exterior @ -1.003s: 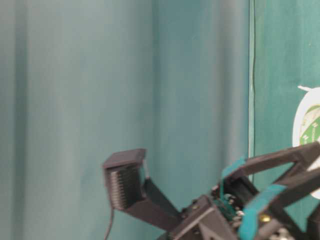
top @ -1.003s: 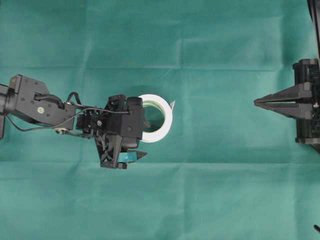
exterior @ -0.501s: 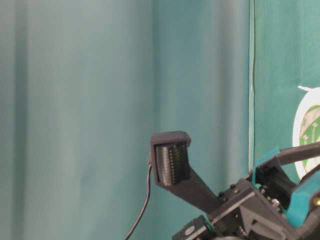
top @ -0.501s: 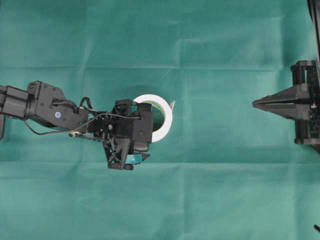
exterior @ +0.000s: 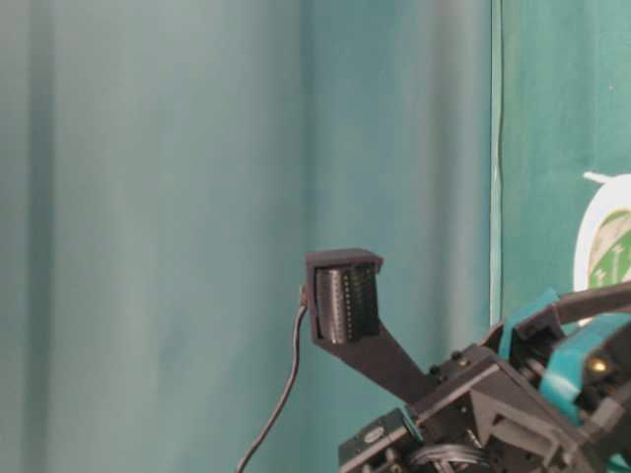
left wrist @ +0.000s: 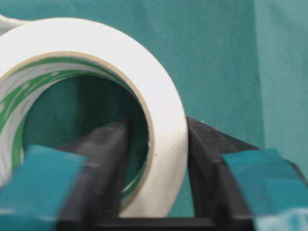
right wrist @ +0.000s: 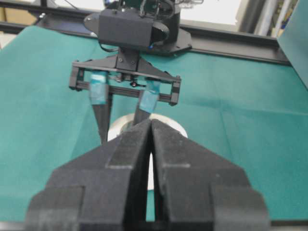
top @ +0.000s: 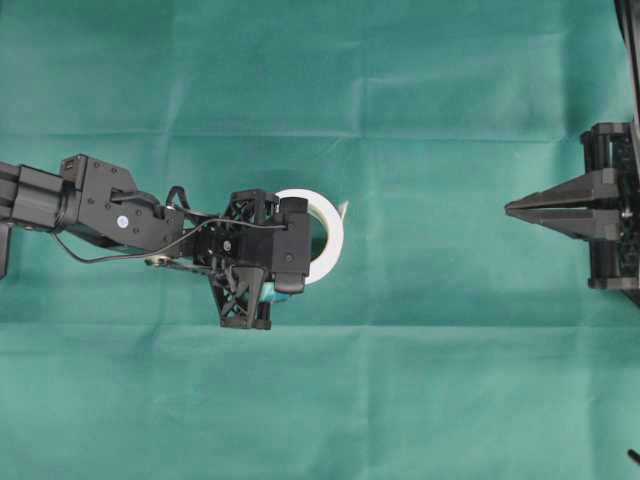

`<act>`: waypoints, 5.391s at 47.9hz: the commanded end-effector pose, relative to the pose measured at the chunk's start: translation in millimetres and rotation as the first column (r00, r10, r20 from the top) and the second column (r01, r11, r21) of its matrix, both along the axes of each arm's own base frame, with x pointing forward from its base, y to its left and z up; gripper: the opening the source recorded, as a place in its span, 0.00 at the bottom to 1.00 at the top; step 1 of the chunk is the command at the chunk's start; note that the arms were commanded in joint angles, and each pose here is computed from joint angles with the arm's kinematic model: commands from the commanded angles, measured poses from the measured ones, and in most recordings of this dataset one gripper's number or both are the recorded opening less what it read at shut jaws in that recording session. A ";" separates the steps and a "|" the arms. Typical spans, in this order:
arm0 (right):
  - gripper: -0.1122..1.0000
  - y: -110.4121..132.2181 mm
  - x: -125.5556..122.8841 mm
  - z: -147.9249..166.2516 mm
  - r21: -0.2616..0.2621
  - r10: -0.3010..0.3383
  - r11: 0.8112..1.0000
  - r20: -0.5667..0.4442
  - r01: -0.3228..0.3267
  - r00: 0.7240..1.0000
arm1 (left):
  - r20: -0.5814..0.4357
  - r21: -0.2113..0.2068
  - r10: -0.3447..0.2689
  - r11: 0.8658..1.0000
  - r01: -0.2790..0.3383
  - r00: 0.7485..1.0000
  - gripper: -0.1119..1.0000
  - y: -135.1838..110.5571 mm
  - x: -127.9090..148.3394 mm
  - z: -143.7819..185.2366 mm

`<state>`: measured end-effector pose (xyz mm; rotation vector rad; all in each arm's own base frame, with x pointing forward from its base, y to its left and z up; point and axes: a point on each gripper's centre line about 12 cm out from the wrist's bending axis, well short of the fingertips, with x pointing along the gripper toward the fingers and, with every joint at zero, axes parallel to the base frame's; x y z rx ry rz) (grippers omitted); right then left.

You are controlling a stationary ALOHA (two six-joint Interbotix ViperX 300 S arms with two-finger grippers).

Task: Peel off the duct tape with your right arm.
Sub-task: 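Lift the tape roll upright with the left gripper, then move the open right gripper toward the tape's loose end, then close the right gripper on the loose tape end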

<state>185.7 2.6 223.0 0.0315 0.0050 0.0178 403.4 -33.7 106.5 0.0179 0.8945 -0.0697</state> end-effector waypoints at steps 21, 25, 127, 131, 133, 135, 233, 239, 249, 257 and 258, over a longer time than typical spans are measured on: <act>0.01 0.7 1.8 3.0 0.000 0.004 1.000 0.012 -0.004 1.000 | 0.021 0.019 -0.033 0.999 0.033 0.999 0.29 -2.1 -5.7 39.4; 0.01 0.6 1.8 3.0 0.002 0.003 1.000 0.012 -0.003 1.000 | 0.031 0.018 -0.035 0.999 0.035 0.999 0.29 -2.5 -8.3 50.9; 0.07 3.5 108.4 -4.6 -0.004 0.011 1.000 -0.127 -0.011 0.992 | 0.108 0.257 -0.415 0.889 0.378 0.903 0.29 -40.8 -60.5 164.7; 0.17 3.6 116.5 -5.4 -0.005 0.011 1.000 -0.131 -0.012 0.991 | 0.102 0.256 -0.415 0.889 0.380 0.904 0.29 -40.6 -61.4 162.4; 0.25 3.7 120.2 -6.2 -0.007 0.011 1.000 -0.135 -0.012 0.991 | 0.100 0.257 -0.416 0.888 0.380 0.904 0.29 -40.5 -61.7 161.8; 0.33 3.7 124.5 -5.3 -0.008 0.011 1.000 -0.131 -0.012 0.991 | 0.101 0.255 -0.415 0.889 0.380 0.904 0.29 -40.6 -61.7 161.8; 0.26 44.1 202.9 -13.4 -0.040 0.154 0.986 -0.138 -0.161 0.978 | 0.074 0.249 -0.415 0.888 0.386 0.907 0.29 -39.8 -65.4 149.9; 0.14 44.1 202.5 -13.3 -0.042 0.154 0.986 -0.138 -0.161 0.978 | 0.074 0.249 -0.415 0.888 0.386 0.907 0.29 -39.8 -65.4 149.9; 0.07 44.0 201.8 -15.7 -0.042 0.153 0.986 -0.148 -0.161 0.977 | 0.074 0.248 -0.412 0.890 0.384 0.908 0.29 -39.3 -65.3 149.9; 0.07 44.1 202.1 -15.2 -0.043 0.154 0.986 -0.147 -0.162 0.977 | 0.074 0.248 -0.414 0.889 0.385 0.907 0.29 -39.8 -65.4 149.9; 0.07 44.0 202.5 -14.5 -0.042 0.154 0.986 -0.144 -0.161 0.978 | 0.076 0.248 -0.412 0.890 0.383 0.908 0.29 -39.2 -65.5 150.4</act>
